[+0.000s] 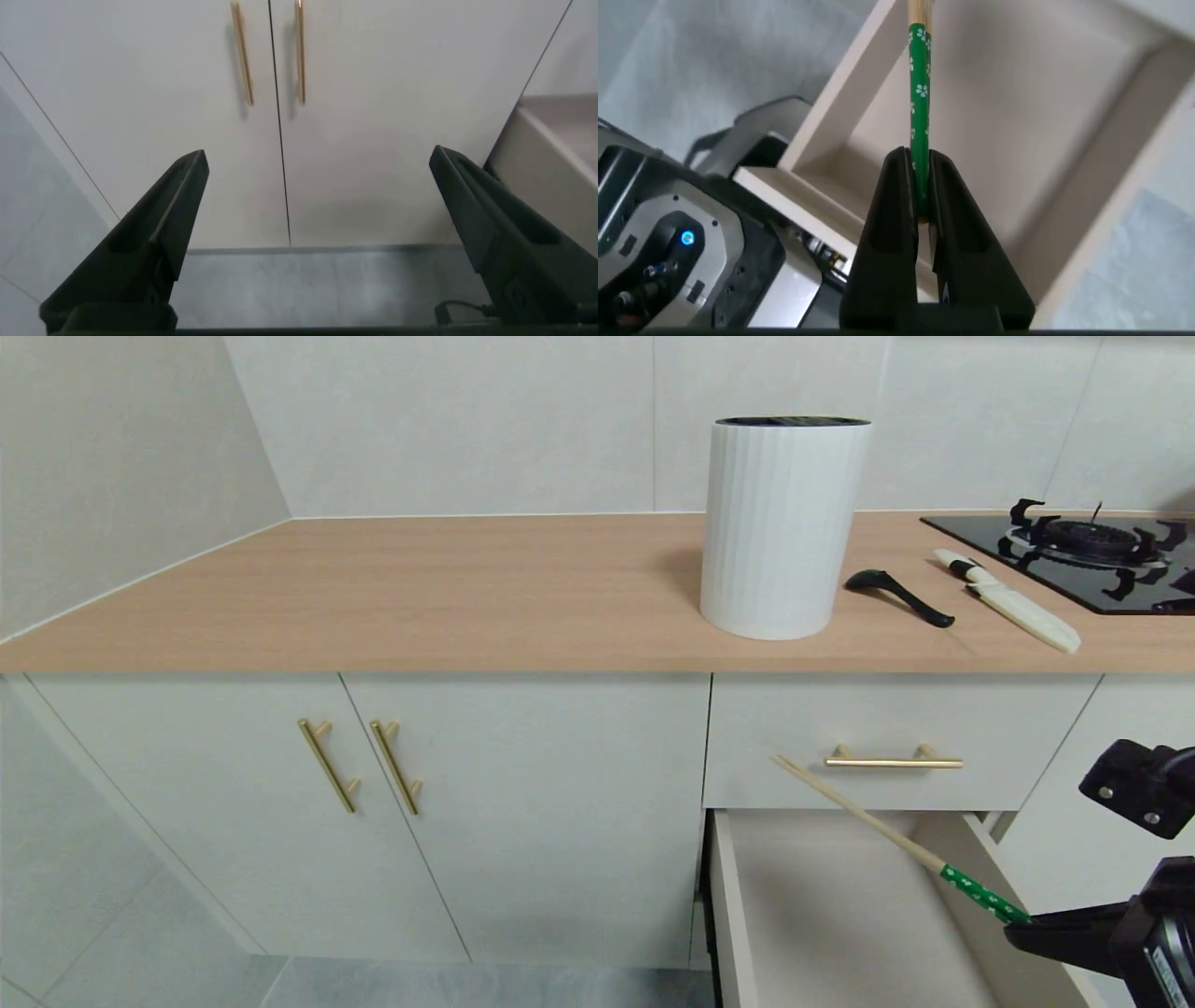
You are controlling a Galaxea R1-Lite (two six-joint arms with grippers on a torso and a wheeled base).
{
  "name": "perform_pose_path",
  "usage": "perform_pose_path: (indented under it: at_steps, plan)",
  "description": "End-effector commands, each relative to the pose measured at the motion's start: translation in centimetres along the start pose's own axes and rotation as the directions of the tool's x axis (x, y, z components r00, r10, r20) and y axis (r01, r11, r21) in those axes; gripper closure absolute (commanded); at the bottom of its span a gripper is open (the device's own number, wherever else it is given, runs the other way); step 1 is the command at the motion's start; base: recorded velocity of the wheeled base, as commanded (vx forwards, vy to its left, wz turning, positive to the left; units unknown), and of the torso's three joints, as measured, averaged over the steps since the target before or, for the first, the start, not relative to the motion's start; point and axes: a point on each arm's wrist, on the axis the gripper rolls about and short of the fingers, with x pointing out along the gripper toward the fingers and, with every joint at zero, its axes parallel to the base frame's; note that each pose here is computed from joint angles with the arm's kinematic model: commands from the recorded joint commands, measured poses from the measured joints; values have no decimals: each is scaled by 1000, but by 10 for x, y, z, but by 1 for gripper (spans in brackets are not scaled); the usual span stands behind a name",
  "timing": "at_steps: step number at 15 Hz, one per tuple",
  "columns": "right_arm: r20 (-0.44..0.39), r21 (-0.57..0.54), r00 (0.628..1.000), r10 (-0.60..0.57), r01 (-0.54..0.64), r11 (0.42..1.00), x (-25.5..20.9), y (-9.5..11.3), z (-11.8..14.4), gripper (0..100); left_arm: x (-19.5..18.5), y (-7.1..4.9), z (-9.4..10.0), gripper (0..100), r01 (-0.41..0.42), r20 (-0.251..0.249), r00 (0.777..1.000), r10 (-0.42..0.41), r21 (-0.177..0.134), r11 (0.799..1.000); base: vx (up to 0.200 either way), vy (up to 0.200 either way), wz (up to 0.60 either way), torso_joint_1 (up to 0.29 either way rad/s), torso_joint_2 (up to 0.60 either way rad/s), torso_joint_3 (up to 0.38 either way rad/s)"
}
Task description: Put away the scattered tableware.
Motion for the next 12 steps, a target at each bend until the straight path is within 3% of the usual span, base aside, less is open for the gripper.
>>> perform_pose_path:
  at_steps: [1, 6, 12]
  plan:
    - [-49, -2, 999, 9, -9, 1000, 11, 0, -1, 100, 0, 0, 0, 0, -1, 0, 1000, 1, 0, 1000, 0, 0, 0, -173, 476, 295]
    - [-115, -6, 993, 12, -13, 1000, 29, -2, -2, 100, 0, 0, 0, 0, -1, 0, 1000, 1, 0, 1000, 0, 0, 0, -144, 424, 267]
    - [-175, 15, 985, -4, 7, 1000, 60, -9, -1, 100, 0, 0, 0, 0, -1, 0, 1000, 1, 0, 1000, 0, 0, 0, -16, 48, 33]
